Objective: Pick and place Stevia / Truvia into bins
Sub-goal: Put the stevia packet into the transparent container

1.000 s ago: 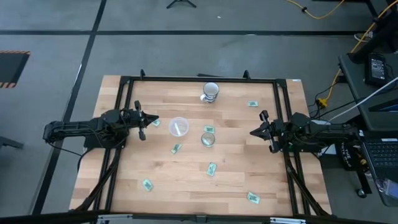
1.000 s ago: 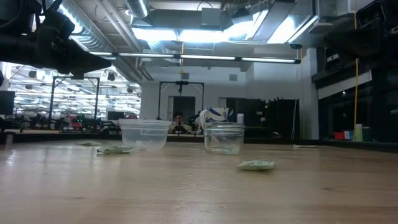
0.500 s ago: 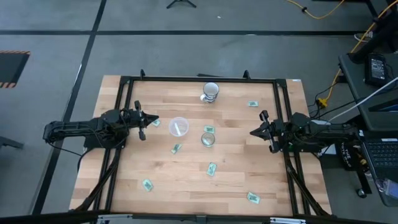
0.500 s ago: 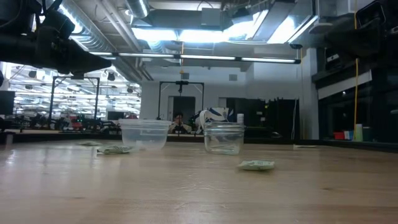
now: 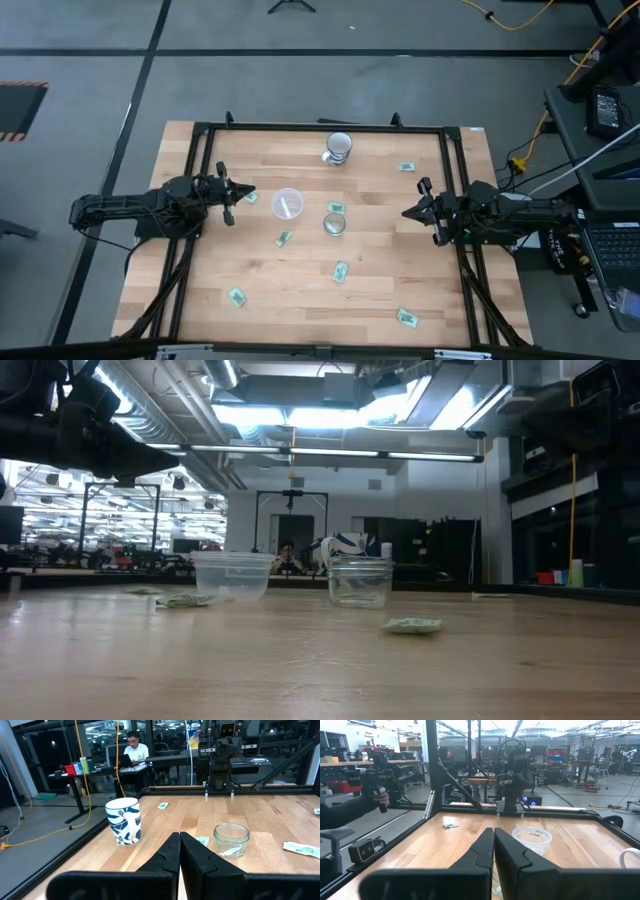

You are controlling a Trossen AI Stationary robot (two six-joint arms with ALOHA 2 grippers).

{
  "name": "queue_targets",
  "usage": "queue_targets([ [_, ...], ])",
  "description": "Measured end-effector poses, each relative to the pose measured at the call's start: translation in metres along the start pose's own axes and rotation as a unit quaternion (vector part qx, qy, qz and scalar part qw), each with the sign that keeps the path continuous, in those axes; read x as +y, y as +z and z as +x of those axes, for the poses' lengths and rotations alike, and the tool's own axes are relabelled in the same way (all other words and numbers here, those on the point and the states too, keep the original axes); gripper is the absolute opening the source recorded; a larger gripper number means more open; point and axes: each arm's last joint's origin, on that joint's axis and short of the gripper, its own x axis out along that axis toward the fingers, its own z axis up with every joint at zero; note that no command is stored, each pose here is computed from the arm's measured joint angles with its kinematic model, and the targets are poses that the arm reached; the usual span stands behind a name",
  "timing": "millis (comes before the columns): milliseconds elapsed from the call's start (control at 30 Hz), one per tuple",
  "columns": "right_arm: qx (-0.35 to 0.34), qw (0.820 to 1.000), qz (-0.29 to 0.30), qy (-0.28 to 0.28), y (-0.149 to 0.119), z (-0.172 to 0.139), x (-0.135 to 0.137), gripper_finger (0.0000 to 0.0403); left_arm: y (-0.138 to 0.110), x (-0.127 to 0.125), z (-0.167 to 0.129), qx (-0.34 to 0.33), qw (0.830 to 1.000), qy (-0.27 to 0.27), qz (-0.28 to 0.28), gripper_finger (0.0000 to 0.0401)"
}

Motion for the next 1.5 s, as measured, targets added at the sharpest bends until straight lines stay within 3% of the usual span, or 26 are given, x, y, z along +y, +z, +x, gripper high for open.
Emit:
queue_targets([
  [200, 0.0, 1.0, 0.018, -0.006, 0.0, 0.0, 0.0, 0.0018, 0.0, 0.0, 0.0, 0.0, 1.0, 0.0, 0.0, 0.0004],
  [433, 0.028, 0.994, 0.043, -0.094, -0.006, -0.001, -0.006, 0.0007, 0.0, 0.0, 0.0, 0.0, 1.0, 0.0, -0.001, 0.0004],
  [767, 0.045, 0.985, 0.032, -0.164, 0.007, 0.001, -0.011, 0.0003, 0.0, 0.0, 0.0, 0.0, 1.0, 0.002, -0.013, 0.0004],
  [967, 0.086, 0.967, 0.054, -0.233, 0.015, 0.01, -0.019, 0.0006, -0.001, 0.001, 0.001, 0.007, 1.0, 0.021, -0.018, 0.0003],
  [1233, 0.182, 0.931, 0.063, -0.309, 0.037, 0.031, -0.035, 0.0006, -0.007, 0.001, 0.005, 0.042, 0.996, 0.043, -0.072, 0.0003],
  [1367, 0.226, 0.91, 0.076, -0.34, 0.046, 0.041, -0.047, 0.0007, -0.002, 0.002, 0.01, 0.065, 0.994, 0.065, -0.066, 0.0003],
  [1500, 0.255, 0.894, 0.079, -0.36, 0.049, 0.047, -0.057, 0.0007, 0.007, 0.003, 0.017, 0.093, 0.993, 0.054, -0.045, 0.0003],
])
